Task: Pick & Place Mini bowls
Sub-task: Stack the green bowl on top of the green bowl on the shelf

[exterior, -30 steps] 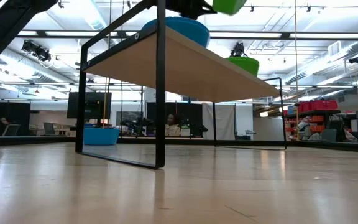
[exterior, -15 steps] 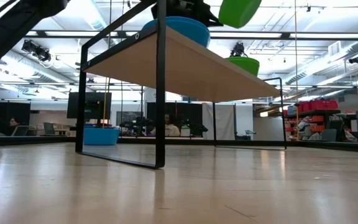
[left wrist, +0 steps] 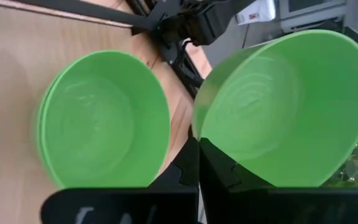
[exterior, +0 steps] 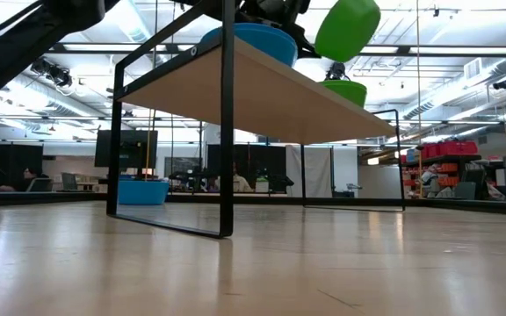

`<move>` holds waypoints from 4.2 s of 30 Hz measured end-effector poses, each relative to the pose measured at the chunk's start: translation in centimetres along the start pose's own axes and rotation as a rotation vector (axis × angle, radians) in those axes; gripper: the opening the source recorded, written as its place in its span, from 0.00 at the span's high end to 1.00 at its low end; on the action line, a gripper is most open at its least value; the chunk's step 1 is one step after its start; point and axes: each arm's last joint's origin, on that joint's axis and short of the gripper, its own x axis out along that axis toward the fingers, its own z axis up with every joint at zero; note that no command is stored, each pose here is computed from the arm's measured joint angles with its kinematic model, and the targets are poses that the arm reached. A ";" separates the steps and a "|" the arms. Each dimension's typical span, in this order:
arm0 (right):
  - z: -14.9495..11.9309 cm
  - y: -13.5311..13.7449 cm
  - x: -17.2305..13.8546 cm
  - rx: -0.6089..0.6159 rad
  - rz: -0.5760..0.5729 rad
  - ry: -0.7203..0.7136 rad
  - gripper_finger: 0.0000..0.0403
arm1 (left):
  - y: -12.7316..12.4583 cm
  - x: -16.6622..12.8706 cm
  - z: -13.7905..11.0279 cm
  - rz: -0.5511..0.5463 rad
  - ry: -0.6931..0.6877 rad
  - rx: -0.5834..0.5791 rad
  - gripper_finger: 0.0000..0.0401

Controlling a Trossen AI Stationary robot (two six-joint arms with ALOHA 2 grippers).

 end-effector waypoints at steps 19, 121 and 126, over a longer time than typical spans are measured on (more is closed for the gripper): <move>0.0 0.0 0.0 0.000 0.000 0.001 0.94 | 0.5 -2.0 0.2 0.066 0.017 -0.080 1.00; 0.0 0.0 0.0 0.000 0.000 0.000 0.94 | -1.4 0.2 -2.9 0.477 -0.160 -0.373 0.87; 0.0 0.0 0.0 0.000 0.000 0.000 0.94 | -1.4 0.2 -2.9 0.482 -0.166 -0.372 0.78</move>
